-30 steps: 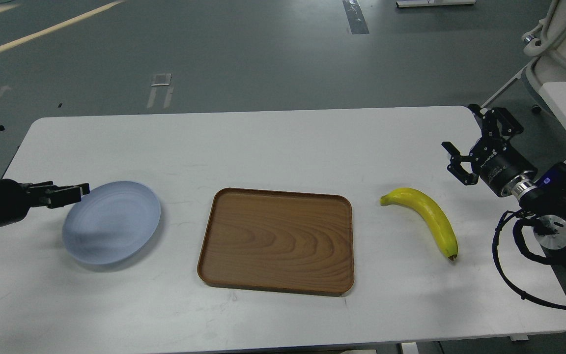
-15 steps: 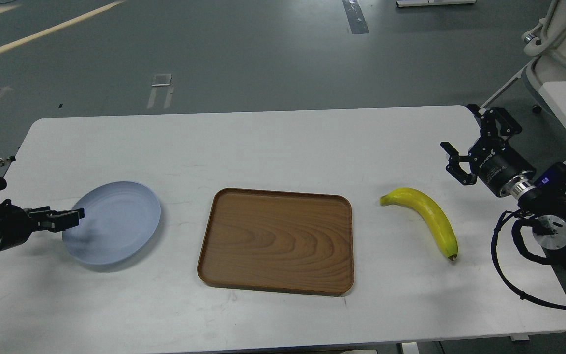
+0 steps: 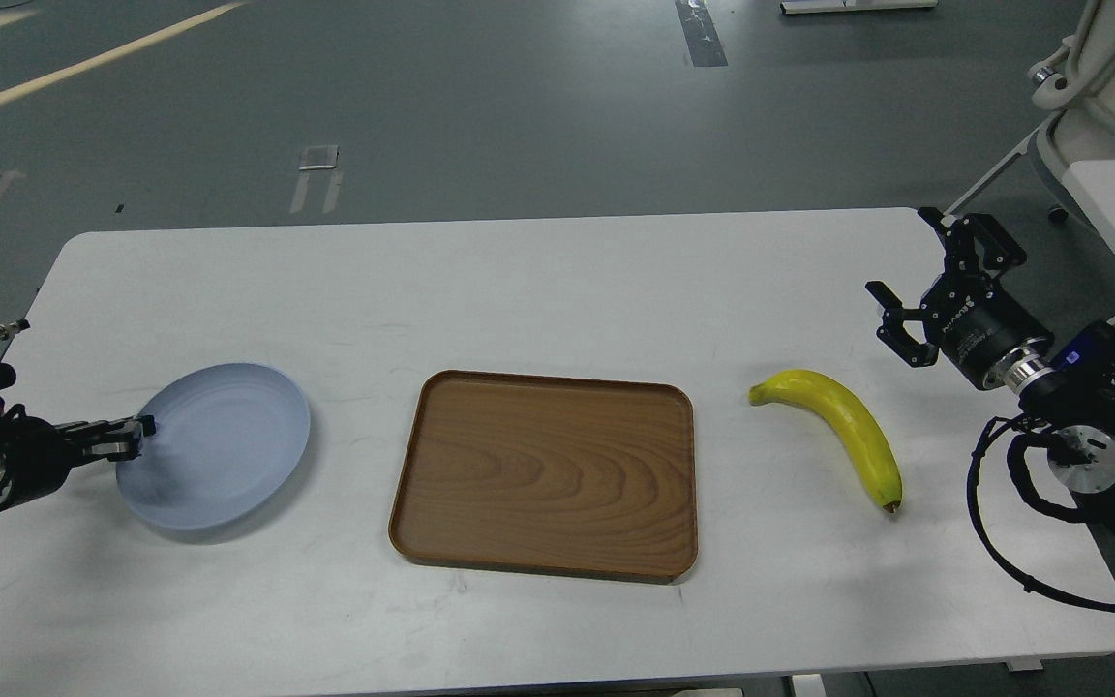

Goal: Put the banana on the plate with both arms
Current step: 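Lower the left gripper to the plate rim and grip its edge, then lift the plate with the left gripper and carry it over the tray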

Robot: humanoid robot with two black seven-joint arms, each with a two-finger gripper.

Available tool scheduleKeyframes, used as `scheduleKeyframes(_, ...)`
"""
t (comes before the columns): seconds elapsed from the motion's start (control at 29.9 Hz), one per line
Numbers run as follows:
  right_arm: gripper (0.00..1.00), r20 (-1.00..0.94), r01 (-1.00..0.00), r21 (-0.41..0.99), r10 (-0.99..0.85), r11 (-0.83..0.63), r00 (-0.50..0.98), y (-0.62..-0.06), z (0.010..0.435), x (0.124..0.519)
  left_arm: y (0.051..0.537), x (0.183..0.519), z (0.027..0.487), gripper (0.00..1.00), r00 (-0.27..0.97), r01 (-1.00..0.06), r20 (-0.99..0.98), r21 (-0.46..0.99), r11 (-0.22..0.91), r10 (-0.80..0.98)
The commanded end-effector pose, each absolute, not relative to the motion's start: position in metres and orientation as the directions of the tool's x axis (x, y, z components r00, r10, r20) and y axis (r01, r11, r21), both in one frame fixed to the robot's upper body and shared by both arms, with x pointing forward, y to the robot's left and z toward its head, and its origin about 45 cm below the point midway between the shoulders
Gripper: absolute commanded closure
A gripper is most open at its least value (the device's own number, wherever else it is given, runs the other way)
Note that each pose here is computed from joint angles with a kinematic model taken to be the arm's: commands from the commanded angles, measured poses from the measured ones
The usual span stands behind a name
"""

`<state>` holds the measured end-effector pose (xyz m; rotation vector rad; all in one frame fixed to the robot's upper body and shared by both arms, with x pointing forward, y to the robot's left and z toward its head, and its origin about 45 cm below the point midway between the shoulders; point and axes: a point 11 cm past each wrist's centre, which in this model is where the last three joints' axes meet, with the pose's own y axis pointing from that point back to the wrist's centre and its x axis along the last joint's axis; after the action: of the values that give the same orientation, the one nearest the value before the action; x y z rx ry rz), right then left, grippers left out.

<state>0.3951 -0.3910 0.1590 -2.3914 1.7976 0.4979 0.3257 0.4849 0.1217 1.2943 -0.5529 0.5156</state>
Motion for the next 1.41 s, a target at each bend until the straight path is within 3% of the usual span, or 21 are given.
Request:
scheduleKeyframes(0.0, 0.00, -0.328, -0.948, 0.105, -0.911, -0.299, 0.251, -0.387, 0.159, 0.396, 0.480, 0.332, 0.126, 1.00, 0.753, -0.651, 0.656, 0.729, 0.210, 0.052)
scheduleKeyframes(0.17, 0.00, -0.327, -0.949, 0.104, -0.911, -0.299, 0.251, -0.387, 0.159, 0.397, 0.462, 0.361, 0.157, 1.00, 0.698, -0.705, 0.710, 0.658, 0.265, 0.096)
scheduleKeyframes(0.3, 0.00, -0.325, -0.949, 0.105, -0.912, -0.297, 0.249, -0.389, 0.160, 0.397, 0.428, 0.393, 0.197, 1.00, 0.640, -0.726, 0.767, 0.592, 0.348, 0.030)
scheduleKeyframes(0.54, 0.00, -0.321, -0.950, 0.107, -0.915, -0.292, 0.245, -0.391, 0.160, 0.396, 0.340, 0.414, 0.237, 1.00, 0.572, -0.642, 0.808, 0.546, 0.539, -0.137)
scheduleKeyframes(0.67, 0.00, -0.320, -0.951, 0.106, -0.915, -0.291, 0.245, -0.392, 0.160, 0.396, 0.263, 0.422, 0.234, 1.00, 0.533, -0.524, 0.799, 0.571, 0.632, -0.279)
scheduleKeyframes(0.87, 0.00, -0.315, -0.952, 0.110, -0.919, -0.285, 0.239, -0.395, 0.160, 0.395, 0.194, 0.409, 0.207, 1.00, 0.510, -0.383, 0.765, 0.612, 0.692, -0.394)
scheduleKeyframes(1.04, 0.00, -0.298, -0.950, 0.128, -0.925, -0.285, 0.237, -0.401, 0.159, 0.392, 0.161, 0.398, 0.181, 1.00, 0.535, -0.304, 0.722, 0.649, 0.697, -0.439)
scheduleKeyframes(1.37, 0.00, -0.281, -0.952, 0.135, -0.932, -0.274, 0.229, -0.411, 0.161, 0.389, 0.150, 0.405, 0.160, 1.00, 0.604, -0.293, 0.668, 0.694, 0.658, -0.435)
